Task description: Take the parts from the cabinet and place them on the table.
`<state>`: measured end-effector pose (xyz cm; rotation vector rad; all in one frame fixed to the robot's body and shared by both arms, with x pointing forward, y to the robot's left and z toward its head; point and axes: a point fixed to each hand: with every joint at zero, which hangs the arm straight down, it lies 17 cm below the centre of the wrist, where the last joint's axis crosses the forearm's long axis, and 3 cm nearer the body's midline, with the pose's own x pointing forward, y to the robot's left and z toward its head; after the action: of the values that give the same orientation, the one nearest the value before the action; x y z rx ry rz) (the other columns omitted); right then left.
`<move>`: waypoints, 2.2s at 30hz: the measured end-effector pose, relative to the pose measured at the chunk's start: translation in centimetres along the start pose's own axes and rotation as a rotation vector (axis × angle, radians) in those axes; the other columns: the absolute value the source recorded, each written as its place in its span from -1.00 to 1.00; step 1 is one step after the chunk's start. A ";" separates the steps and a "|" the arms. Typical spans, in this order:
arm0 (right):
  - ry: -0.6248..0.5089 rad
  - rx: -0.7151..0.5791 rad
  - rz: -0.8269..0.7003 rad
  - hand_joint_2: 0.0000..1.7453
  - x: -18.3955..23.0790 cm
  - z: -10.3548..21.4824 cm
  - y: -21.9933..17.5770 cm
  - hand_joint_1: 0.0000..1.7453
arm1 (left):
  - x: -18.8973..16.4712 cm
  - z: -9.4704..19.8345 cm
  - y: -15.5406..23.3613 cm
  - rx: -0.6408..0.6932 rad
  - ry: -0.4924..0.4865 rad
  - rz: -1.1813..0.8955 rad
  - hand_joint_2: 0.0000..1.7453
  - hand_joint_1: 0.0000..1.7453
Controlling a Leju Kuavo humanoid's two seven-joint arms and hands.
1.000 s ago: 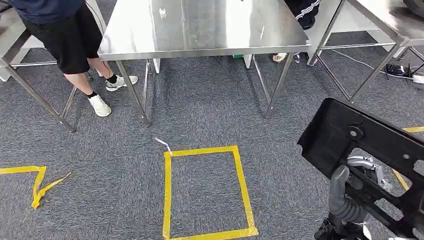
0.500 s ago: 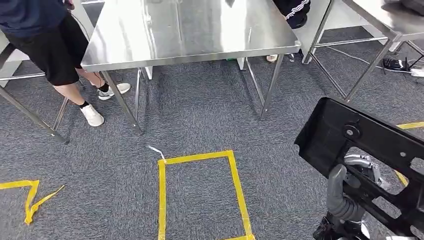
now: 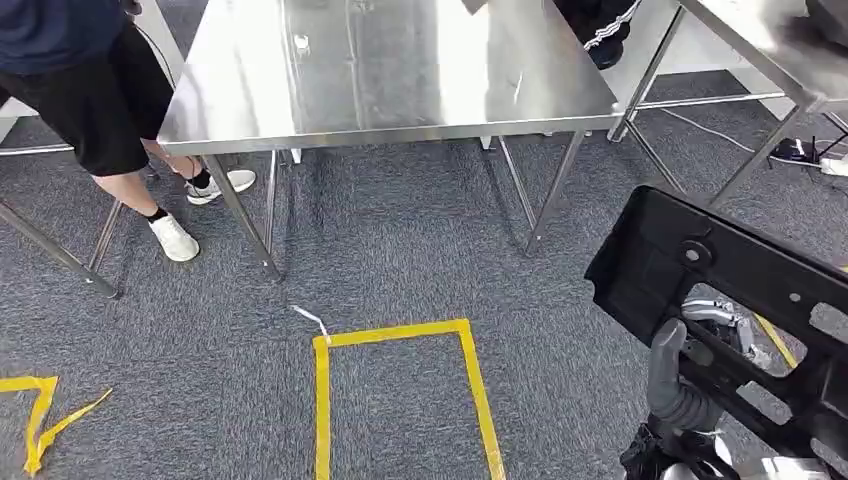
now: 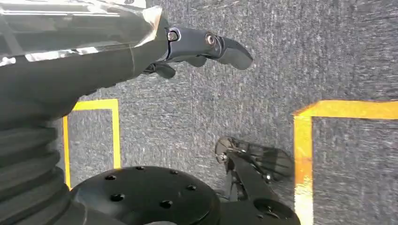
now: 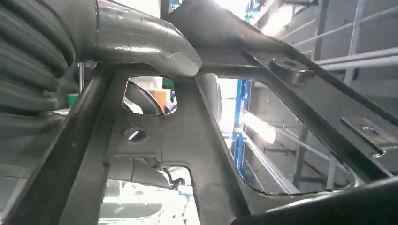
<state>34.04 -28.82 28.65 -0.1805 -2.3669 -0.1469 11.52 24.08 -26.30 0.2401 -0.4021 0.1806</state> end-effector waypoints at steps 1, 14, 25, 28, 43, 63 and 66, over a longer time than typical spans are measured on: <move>0.000 0.000 0.001 1.00 0.0 0.0 0.0 1.00 | 0.0 0.0 0.0 0.000 -0.001 0.000 1.00 -1.00; 0.006 -0.005 0.000 1.00 -0.2 0.0 0.2 1.00 | 1.2 0.0 -0.7 -0.005 -0.028 0.015 1.00 -1.00; 0.005 -0.006 -0.001 1.00 -0.4 -0.1 0.3 1.00 | 0.9 0.2 -1.0 -0.008 -0.023 0.016 1.00 -1.00; 0.012 -0.004 0.003 1.00 -0.5 0.1 0.3 1.00 | 0.9 0.2 -1.0 -0.007 -0.025 0.015 1.00 -1.00; 0.029 -0.011 0.030 1.00 -0.3 1.0 0.4 1.00 | 1.3 0.3 -1.3 -0.017 -0.046 0.006 1.00 -1.00; 0.044 -0.007 0.029 1.00 -0.5 1.1 0.8 1.00 | 0.3 0.6 -1.1 0.001 -0.035 0.011 1.00 -1.00; 0.058 -0.004 0.028 1.00 -0.9 1.3 0.8 1.00 | 0.0 0.7 -1.1 0.008 -0.030 0.017 1.00 -1.00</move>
<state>33.97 -27.87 27.10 -0.2087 -2.3055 -0.1417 11.51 22.89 -25.89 0.2471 -0.4330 0.1953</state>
